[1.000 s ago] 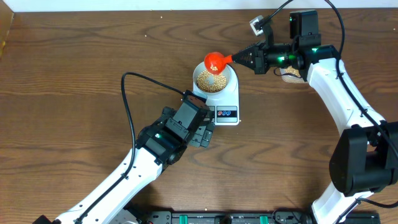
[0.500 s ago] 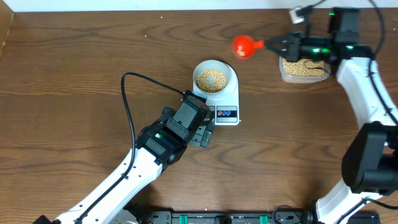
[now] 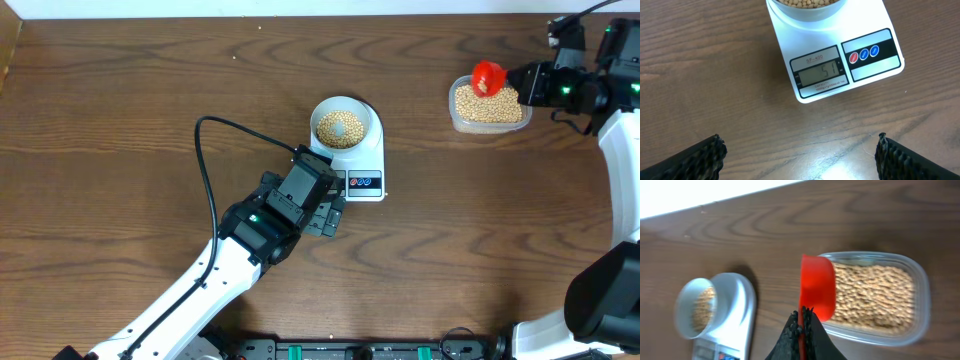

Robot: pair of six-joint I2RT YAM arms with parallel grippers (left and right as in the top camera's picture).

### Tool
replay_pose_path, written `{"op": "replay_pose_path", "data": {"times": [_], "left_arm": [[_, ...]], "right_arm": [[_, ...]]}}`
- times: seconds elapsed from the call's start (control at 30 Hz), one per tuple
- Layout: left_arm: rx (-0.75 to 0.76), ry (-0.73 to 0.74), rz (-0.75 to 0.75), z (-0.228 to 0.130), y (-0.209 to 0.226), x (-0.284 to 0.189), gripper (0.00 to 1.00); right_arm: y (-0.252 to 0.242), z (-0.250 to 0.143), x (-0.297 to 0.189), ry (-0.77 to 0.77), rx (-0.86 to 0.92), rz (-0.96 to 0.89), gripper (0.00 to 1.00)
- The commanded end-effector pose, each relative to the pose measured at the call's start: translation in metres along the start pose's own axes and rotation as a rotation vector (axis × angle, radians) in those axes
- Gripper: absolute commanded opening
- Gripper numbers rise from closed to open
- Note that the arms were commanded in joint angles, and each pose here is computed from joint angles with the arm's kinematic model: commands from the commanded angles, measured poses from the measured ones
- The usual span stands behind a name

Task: Scoop item into bowl and weigh 50g on scale
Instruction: 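Scoop soybeans from the tub with the right gripper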

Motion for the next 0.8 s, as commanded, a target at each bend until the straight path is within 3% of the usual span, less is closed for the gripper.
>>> {"op": "replay_pose_path", "data": {"times": [0.0,0.23,0.43,0.77], "left_arm": [[-0.006,-0.007,0.006,0.001,0.001,-0.001,0.98],[-0.006,-0.007,0.006,0.001,0.001,-0.001,0.98],[-0.006,-0.007,0.006,0.001,0.001,-0.001,0.98],[-0.006,-0.007,0.006,0.001,0.001,-0.001,0.98]], "right_arm": [[-0.015,-0.003,-0.001,0.093,-0.096,-0.270,0.02],[-0.007,-0.002,0.003,0.208,-0.267,-0.560,0.01],[0.009,0.001,0.001,0.278,-0.418,-0.705,0.01],[0.036,0.004,0.019,0.222,-0.421,-0.524,0.01]]}}
Point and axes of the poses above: each gripper's point midway between its finger pads, its own x axis out along the fingers, its own y axis along the line the jaws close on, z = x × y, the point moved 2 cm from there along -x, back along the fingers, and after that the axes turned 15 degrees about -x, right-handed, at the moved point
